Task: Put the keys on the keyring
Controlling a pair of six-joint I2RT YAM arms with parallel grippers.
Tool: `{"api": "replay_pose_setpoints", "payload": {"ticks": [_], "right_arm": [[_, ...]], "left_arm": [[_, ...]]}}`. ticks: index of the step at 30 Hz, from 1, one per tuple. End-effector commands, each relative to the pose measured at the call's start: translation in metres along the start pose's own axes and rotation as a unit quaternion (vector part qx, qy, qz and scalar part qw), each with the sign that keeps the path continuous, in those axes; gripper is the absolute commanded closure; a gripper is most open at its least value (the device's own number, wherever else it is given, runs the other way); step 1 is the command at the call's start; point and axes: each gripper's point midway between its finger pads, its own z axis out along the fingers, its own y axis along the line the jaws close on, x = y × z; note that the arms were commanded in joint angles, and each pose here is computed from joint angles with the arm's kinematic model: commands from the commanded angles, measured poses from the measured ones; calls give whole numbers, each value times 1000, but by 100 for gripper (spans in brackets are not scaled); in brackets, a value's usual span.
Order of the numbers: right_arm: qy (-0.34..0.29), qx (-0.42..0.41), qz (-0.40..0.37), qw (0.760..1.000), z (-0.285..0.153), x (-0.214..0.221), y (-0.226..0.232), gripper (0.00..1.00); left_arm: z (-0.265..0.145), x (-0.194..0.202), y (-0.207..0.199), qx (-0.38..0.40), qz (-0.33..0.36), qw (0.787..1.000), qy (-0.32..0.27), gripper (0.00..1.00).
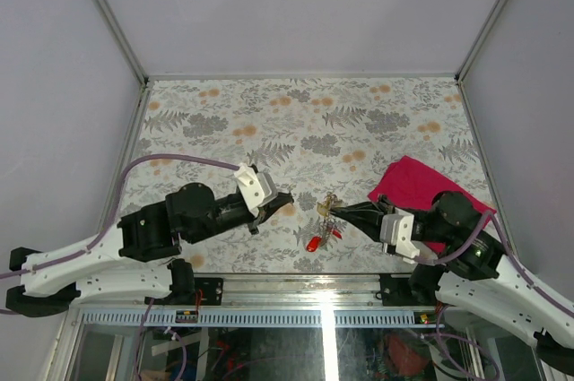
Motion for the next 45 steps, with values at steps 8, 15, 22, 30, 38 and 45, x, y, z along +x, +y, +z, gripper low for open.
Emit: {"api": "replay_pose_setpoints", "payload": {"ticks": [8,15,22,30,38,45], "right_arm": [[-44,-26,85,995,29,-36,-16,96],[-46,-38,120,991,38,-45,-21,96],[-43,-64,171,982,42,-51,-16,96],[-36,-67,230,970,49,-49,-14,97],[-33,-60,244,967,53,-45,-16,98],[-36,-34,251,967,54,-45,-25,99]], "left_arm": [[-12,-30,-21,85,74,993,-23,100],[-7,-22,-30,109,80,991,-5,100],[-6,-25,-29,107,80,991,-5,100],[-6,-28,-30,109,77,991,-7,100],[-6,-28,-31,112,76,991,-5,100],[-6,-26,-33,119,76,990,1,100]]}}
